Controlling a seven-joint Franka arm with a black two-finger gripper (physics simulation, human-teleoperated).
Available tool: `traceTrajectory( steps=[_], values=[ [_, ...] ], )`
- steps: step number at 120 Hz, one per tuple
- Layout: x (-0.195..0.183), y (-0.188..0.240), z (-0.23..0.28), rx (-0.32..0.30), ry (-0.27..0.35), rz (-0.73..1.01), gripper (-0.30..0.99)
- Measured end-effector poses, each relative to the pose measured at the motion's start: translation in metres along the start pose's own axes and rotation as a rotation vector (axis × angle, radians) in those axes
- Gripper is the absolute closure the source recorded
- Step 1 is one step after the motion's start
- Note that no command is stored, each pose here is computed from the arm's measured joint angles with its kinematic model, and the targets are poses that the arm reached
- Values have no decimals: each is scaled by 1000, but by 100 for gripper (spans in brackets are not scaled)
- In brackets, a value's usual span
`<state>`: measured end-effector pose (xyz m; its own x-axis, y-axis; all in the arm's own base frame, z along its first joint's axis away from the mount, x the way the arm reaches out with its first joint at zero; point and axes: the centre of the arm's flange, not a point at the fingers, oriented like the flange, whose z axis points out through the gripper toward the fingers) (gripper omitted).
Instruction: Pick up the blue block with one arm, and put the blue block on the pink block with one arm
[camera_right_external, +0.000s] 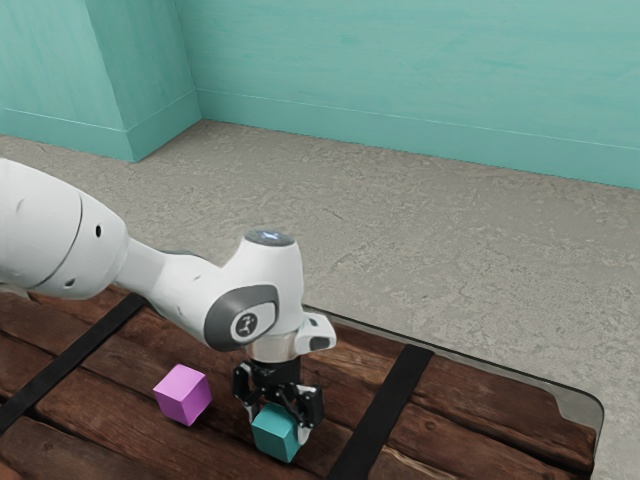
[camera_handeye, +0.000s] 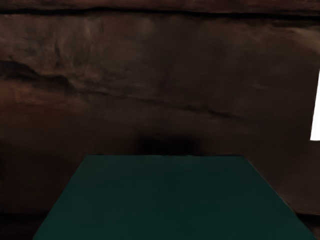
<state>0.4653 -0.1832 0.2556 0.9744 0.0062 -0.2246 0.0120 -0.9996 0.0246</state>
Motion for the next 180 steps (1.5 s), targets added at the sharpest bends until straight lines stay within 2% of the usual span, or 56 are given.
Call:
traceTrajectory(
  steps=[29, 72, 92, 116, 143, 180],
  values=[
    [17, 5, 9, 3, 7, -20, 0],
    [16, 5, 3, -2, 25, -32, 0],
    [17, 6, -5, -17, 75, -32, 0],
    [0, 0, -10, -30, 125, -31, 0],
    [-13, 9, -10, -31, 150, -4, 0],
    [-26, 1, -6, -26, 149, -10, 3]
  ],
)
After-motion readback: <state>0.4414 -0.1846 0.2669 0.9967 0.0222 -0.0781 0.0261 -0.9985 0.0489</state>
